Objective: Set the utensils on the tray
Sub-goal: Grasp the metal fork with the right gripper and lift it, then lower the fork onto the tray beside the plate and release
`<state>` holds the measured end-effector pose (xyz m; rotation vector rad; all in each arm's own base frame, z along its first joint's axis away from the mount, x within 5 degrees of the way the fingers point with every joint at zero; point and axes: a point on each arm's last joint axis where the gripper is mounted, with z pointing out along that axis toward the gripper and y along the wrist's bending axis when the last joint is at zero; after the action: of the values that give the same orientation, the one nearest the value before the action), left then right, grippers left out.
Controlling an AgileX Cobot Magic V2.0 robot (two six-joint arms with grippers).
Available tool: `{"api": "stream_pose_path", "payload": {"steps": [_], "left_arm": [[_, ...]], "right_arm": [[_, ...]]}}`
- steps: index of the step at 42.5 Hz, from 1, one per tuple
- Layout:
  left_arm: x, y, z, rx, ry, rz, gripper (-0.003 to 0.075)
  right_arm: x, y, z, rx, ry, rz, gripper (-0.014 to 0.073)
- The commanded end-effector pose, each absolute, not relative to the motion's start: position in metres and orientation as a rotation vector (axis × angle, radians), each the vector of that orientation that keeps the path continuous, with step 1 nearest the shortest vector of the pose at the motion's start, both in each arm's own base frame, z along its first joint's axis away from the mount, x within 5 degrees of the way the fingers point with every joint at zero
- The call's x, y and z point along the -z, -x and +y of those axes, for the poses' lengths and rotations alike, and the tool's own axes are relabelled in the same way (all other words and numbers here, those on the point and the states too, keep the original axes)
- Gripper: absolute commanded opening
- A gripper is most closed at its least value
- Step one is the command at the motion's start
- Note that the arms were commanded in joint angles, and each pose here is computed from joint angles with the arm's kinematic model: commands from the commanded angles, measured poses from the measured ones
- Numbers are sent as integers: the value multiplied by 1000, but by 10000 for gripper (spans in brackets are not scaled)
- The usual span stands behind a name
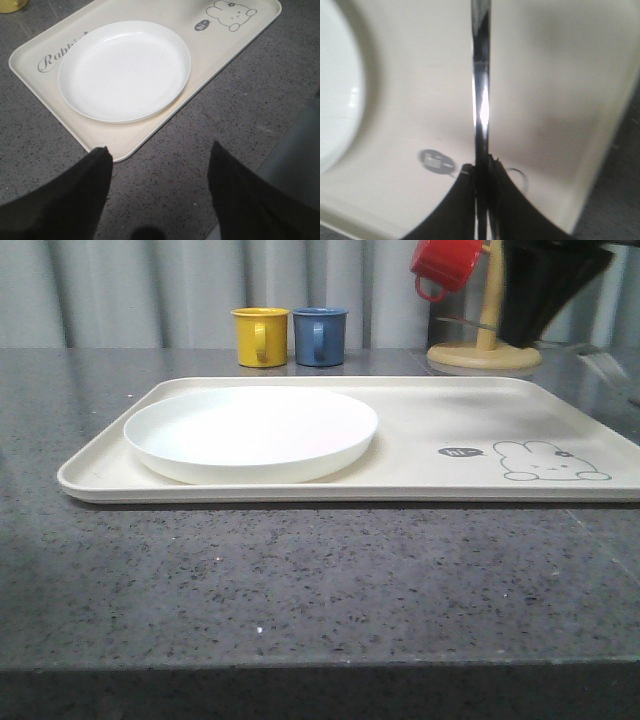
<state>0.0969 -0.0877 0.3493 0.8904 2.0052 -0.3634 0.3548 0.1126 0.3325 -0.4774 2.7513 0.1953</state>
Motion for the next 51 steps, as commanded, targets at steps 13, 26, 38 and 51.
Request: {"api": "stream_pose_path", "payload": {"steps": [13,26,38,51], "left_arm": [[-364,-98,-91,411,-845,1915,420],[-364,-98,-91,411,-845,1915,420],[-364,-98,-91,411,-845,1915,420],[-364,-98,-91,411,-845,1915,420]], "right_arm": [[-323,-372,156,-291,20,2795,-24],[-304,-387,162,-311,-55,2782,-22],[-304,-386,162,-309,-68,2792,227],[-333,-373,155,-277,107,2710,328]]}}
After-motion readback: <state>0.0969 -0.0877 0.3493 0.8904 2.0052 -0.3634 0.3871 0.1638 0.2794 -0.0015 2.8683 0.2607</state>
